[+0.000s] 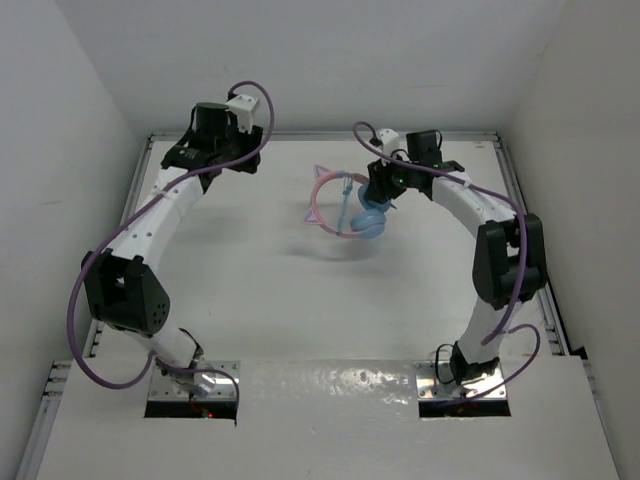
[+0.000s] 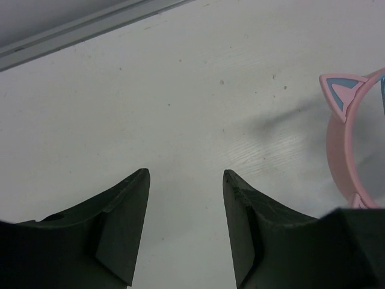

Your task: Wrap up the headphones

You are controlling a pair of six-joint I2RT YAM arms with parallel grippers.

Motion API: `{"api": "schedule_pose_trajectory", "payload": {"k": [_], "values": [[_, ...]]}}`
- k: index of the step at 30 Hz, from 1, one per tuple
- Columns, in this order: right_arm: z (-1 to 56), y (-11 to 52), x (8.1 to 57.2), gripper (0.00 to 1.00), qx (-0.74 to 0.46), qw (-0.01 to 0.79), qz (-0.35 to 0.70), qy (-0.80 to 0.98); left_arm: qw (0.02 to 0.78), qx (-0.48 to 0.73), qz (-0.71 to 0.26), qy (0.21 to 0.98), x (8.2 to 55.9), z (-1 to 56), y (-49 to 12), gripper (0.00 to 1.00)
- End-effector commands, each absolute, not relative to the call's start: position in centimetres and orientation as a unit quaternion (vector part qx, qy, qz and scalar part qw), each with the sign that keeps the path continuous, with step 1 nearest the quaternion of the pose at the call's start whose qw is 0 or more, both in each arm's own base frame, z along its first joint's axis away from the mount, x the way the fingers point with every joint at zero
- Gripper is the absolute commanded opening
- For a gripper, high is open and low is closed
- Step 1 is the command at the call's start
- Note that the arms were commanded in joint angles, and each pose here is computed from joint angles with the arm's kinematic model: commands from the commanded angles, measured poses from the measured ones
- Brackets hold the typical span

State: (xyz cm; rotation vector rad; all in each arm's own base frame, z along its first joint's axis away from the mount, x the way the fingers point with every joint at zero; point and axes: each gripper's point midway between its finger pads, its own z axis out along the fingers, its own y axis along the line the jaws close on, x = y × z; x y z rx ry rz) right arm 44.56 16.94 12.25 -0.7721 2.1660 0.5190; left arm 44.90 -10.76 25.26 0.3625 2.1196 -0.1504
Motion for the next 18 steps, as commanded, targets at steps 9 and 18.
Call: {"api": "schedule_pose_trajectory", "payload": {"k": [9,18], "values": [[11.7,15.7,48.1,0.0,-0.267,0.411,0.239,0.838,0.495,0.134,-0.043,0.858,45.0,27.2,-9.2,0.5],[10.0,12.6,49.1,0.0,-0.223,0.418,0.226,0.851,0.481,0.134,-0.042,0.865,45.3,25.9,-9.0,0.49]]}}
